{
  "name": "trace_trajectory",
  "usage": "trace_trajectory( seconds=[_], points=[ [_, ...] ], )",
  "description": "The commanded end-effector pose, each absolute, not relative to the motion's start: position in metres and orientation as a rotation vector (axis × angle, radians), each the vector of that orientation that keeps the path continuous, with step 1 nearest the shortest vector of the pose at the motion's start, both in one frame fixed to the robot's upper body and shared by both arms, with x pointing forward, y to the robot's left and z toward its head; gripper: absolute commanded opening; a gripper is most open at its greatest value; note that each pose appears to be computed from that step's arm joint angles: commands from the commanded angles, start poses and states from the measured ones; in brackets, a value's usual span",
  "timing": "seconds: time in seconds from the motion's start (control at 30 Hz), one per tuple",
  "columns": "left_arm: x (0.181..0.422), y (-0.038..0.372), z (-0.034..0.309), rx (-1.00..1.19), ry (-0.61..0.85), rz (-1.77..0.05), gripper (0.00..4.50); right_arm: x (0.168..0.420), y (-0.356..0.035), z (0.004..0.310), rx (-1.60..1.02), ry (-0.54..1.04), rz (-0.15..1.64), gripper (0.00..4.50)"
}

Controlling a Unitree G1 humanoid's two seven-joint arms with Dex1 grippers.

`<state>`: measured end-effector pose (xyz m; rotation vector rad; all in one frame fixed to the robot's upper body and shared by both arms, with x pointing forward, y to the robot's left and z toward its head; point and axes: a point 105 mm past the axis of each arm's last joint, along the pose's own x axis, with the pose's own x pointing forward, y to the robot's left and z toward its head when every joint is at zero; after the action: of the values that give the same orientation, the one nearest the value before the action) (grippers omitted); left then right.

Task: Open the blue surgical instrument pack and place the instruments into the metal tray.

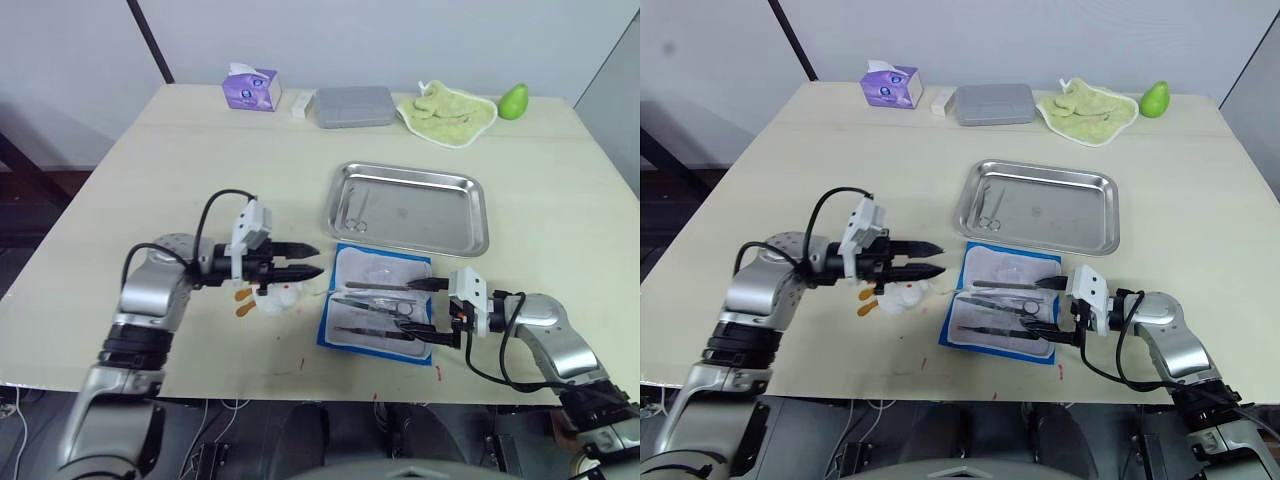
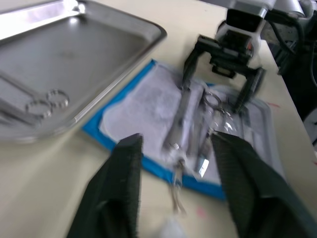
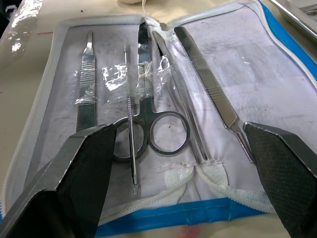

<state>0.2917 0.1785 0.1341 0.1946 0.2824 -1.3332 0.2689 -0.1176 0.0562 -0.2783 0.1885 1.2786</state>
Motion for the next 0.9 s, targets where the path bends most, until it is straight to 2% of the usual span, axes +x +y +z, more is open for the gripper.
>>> trace_trajectory(
  seconds=[0.03,0.07,0.27,0.43,0.6,0.8,0.83,0.9],
  points=[
    [0.289,0.194,0.149,0.229,0.234,-1.322,4.07,0.26,-0.129,0.032,-0.258,0.312,1.26,4.5],
    [0.288,0.196,0.149,0.228,0.234,-1.324,4.38,0.259,-0.13,0.032,-0.257,0.312,1.259,4.5],
    [0.286,0.206,0.151,0.261,0.262,-1.344,4.38,0.259,-0.136,0.034,-0.254,0.31,1.249,4.5],
    [0.287,0.192,0.148,0.302,0.248,-1.389,4.38,0.258,-0.136,0.035,-0.241,0.304,1.245,4.5],
    [0.3,0.167,0.151,0.418,0.198,-1.42,4.38,0.256,-0.138,0.032,-0.243,0.31,1.246,4.5],
    [0.305,0.139,0.153,0.463,0.244,-1.514,4.38,0.256,-0.137,0.032,-0.247,0.311,1.247,4.5],
    [0.306,0.133,0.151,0.486,0.258,-1.53,3.86,0.256,-0.137,0.032,-0.247,0.31,1.247,4.5],
    [0.31,0.117,0.148,0.547,0.249,-1.548,3.16,0.256,-0.134,0.032,-0.248,0.308,1.25,4.5]
  ],
)
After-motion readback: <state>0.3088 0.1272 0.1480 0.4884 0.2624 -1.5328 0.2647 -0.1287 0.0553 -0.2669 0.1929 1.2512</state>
